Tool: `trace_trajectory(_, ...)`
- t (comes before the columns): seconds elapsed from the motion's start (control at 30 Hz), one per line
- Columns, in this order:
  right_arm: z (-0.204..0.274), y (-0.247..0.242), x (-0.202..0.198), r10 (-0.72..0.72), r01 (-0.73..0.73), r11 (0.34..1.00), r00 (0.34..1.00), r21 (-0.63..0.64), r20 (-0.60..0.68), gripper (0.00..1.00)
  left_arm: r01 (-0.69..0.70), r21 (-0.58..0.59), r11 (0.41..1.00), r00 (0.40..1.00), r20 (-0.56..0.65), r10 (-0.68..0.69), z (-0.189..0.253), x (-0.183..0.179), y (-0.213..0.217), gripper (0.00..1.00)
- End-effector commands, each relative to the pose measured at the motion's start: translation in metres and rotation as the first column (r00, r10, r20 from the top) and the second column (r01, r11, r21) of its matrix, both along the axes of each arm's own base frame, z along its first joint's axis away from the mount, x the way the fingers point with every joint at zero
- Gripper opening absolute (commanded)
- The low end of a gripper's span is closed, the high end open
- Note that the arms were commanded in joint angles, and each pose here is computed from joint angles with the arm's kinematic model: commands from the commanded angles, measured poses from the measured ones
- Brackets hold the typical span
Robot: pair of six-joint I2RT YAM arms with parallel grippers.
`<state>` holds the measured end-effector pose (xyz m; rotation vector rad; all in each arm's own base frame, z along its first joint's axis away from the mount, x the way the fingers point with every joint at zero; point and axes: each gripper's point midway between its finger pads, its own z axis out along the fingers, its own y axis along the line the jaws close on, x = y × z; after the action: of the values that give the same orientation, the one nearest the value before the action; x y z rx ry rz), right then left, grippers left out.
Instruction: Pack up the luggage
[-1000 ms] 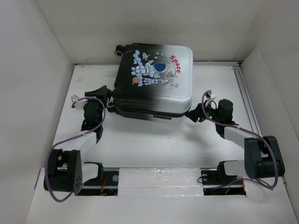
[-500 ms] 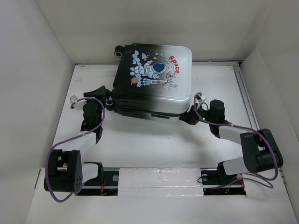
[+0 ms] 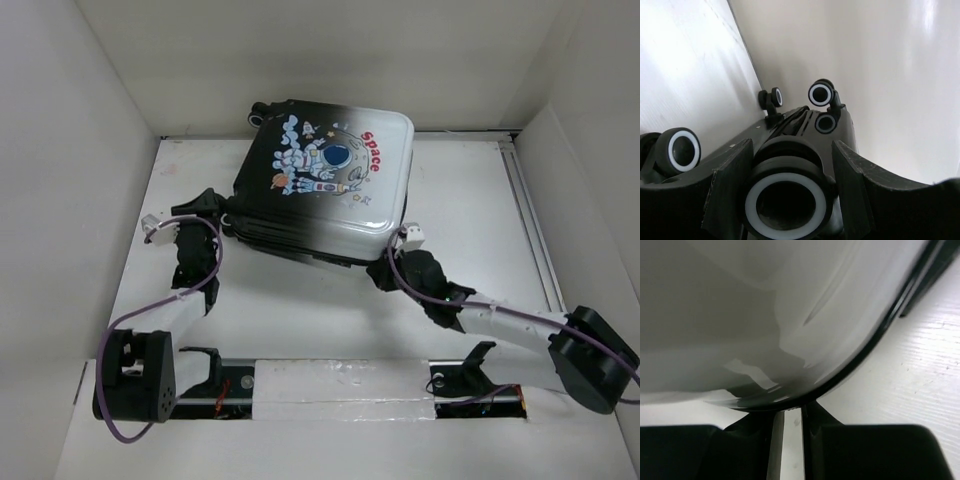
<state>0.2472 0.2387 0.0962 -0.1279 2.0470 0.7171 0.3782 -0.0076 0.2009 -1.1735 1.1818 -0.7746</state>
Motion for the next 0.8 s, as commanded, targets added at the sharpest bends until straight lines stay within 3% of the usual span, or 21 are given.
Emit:
trace_trajectory(0.0,0.105,0.064,0.025,0.107,-0.141,0.978,0.973,0.155,0.205,0.00,0.338,0.047,0.940,0.930,0.134,-0.342,0.037,-0.024,-0.078,0.00)
trace_trajectory(0.2,0.152,-0.033,0.101,-0.008,-0.050,0.973,0.968,0.225,0.251,0.00,0.387,0.085,0.918,0.914,0.099,-0.394,0.020,-0.036,-0.088,0.00)
trace_trajectory(0.27,0.149,-0.043,0.105,0.001,-0.046,0.980,0.973,0.192,0.229,0.00,0.427,0.102,0.898,0.895,0.093,-0.436,0.019,-0.042,-0.106,0.00)
trace_trajectory(0.37,0.134,-0.020,0.074,0.077,-0.119,0.970,0.977,0.213,0.196,0.00,0.467,0.119,0.876,0.877,0.068,-0.476,0.013,-0.046,-0.131,0.00)
trace_trajectory(0.43,0.093,0.020,0.027,0.173,-0.197,0.953,0.978,0.232,0.117,0.00,0.482,0.117,0.868,0.870,0.056,-0.490,0.009,-0.044,-0.140,0.00)
trace_trajectory(0.53,0.085,0.071,-0.016,0.229,-0.253,0.913,0.967,0.319,0.111,0.00,0.514,0.096,0.852,0.850,0.074,-0.521,0.010,-0.047,-0.154,0.00)
trace_trajectory(0.63,0.067,0.092,0.003,0.254,-0.263,0.939,0.965,0.222,0.068,0.00,0.552,0.088,0.829,0.826,0.084,-0.558,0.010,-0.052,-0.170,0.00)
trace_trajectory(0.77,0.112,0.086,0.024,0.250,-0.287,0.933,0.951,0.218,0.182,0.00,0.544,0.085,0.835,0.832,0.074,-0.550,0.010,-0.056,-0.170,0.00)
